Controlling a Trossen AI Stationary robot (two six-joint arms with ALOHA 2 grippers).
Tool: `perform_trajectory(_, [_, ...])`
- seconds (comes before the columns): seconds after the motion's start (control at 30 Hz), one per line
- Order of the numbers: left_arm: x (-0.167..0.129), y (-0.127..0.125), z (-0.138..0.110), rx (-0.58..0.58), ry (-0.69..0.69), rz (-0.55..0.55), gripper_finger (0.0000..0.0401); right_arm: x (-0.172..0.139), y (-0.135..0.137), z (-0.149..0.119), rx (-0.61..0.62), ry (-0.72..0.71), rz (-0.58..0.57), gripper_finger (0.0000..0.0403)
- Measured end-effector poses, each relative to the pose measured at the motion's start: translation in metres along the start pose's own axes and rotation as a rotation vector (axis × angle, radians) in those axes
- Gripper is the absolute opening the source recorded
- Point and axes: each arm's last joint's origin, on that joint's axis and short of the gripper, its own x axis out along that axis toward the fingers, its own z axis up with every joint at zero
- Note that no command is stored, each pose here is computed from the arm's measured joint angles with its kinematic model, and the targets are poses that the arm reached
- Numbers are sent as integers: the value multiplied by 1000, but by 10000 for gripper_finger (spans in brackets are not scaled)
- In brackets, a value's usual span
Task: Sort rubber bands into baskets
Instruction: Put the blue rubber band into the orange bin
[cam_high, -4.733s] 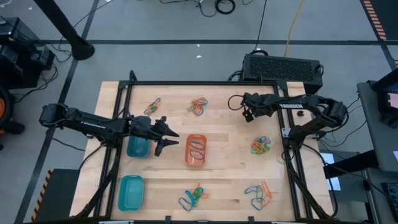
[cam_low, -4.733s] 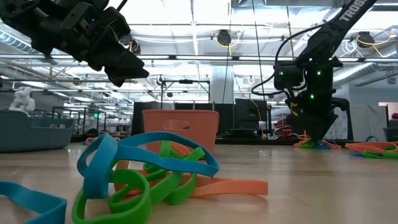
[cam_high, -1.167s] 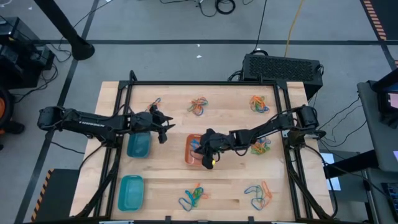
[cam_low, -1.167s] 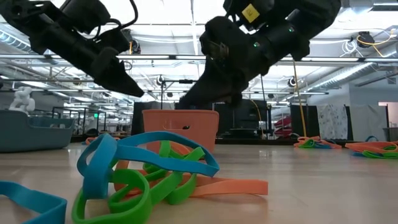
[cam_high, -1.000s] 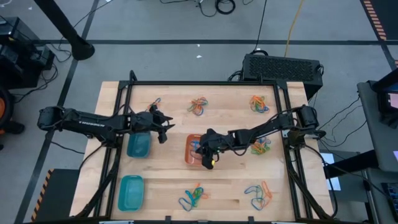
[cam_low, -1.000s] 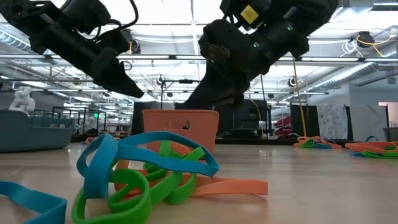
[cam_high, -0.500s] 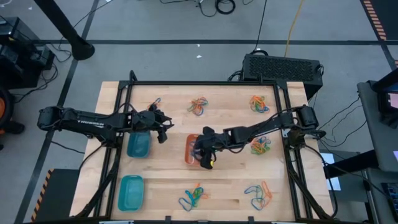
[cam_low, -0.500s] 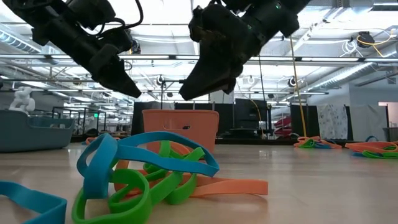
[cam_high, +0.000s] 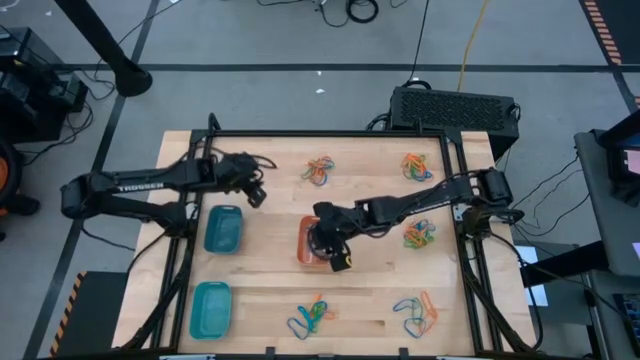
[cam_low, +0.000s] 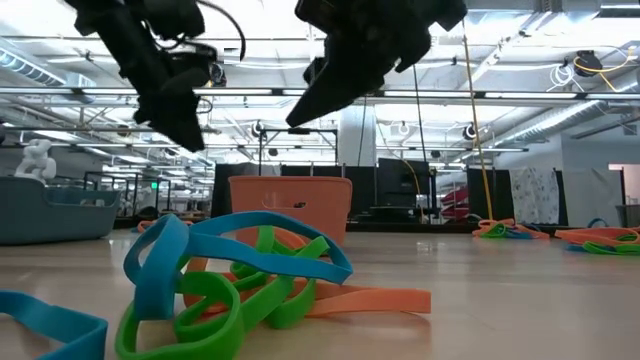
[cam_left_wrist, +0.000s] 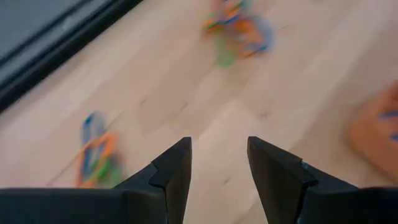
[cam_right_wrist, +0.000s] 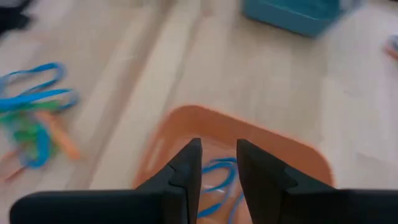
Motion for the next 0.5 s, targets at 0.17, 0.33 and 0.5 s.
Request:
perform_trajectory(0.17, [21,27,1,-73,177,88,164,-9,-23,-7,51,5,134,93])
perform_trajectory(0.33, [50,39,-1,-74,310,123,164,-13,-27,-16,69,78,187,93])
perform_trajectory(0.5, [76,48,-5,-62,398,154,164,-20,-27,-19,27,116,197,93])
